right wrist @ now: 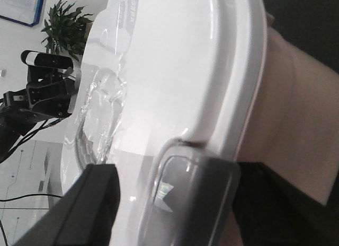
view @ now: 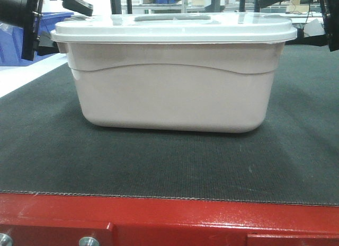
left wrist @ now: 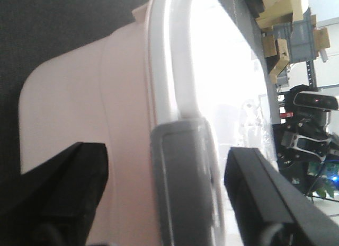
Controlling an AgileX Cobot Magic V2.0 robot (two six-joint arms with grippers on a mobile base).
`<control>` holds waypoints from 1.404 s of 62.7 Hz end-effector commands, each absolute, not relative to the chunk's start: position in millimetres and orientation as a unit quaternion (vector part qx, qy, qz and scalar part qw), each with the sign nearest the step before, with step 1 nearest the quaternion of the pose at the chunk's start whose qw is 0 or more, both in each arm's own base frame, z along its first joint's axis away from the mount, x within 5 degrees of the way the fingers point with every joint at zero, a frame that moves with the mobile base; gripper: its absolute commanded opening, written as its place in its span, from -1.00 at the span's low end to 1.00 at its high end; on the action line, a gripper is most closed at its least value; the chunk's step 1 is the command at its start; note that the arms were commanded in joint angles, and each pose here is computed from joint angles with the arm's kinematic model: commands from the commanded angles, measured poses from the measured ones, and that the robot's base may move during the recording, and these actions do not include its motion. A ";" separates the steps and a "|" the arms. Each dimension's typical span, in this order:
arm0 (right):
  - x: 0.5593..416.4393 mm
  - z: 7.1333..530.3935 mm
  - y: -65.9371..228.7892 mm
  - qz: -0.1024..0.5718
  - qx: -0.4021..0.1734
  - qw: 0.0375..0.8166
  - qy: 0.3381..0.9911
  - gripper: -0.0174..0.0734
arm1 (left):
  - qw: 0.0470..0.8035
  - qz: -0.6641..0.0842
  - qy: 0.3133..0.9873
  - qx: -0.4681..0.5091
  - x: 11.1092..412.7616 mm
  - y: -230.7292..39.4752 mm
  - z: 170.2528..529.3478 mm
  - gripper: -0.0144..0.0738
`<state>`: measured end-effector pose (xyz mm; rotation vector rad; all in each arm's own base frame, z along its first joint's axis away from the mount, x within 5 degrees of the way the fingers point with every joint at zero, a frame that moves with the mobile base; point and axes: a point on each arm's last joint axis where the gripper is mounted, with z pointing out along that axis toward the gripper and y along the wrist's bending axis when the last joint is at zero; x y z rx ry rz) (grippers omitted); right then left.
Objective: Grab white bin and place on right shelf
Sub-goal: 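Move both grippers to the bin's end handles and grasp them, then lift the pink bin off the table with both grippers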
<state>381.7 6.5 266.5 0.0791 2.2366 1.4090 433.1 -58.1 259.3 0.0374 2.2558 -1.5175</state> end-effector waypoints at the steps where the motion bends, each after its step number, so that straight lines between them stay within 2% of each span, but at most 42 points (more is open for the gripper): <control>1: 365.7 305.8 15.1 0.571 -0.033 0.250 0.781 0.58 | 0.207 -0.590 0.777 0.065 417.4 -65.9 299.1 0.16; 12: 365.7 305.8 15.1 0.571 -0.033 0.250 0.781 0.53 | 0.207 -0.590 0.778 0.066 417.3 -65.9 298.9 0.16; 27: 365.7 305.8 15.1 0.571 -0.033 0.250 0.781 0.04 | 0.208 -0.591 0.777 0.065 417.4 -65.9 299.2 0.15; 34: 365.7 305.8 15.1 0.571 -0.033 0.250 0.781 -0.08 | 0.209 -0.593 0.775 0.064 417.5 -66.0 299.7 -0.01; 46: 365.8 305.9 15.2 0.571 -0.032 0.250 0.781 -0.07 | 0.212 -0.603 0.767 0.058 418.3 -66.3 302.2 -0.46; 59: 366.3 307.2 15.3 0.576 -0.029 0.253 0.777 -0.07 | 0.216 -0.612 0.759 0.053 418.9 -66.6 304.4 -0.82; 74: 367.7 311.8 15.5 0.592 -0.020 0.263 0.762 -0.07 | 0.220 -0.622 0.750 0.047 419.7 -66.7 307.1 -0.87; 88: 362.8 330.3 16.8 0.607 -0.026 0.295 0.738 -0.07 | 0.247 -0.641 0.725 0.052 410.8 -67.4 333.9 -0.87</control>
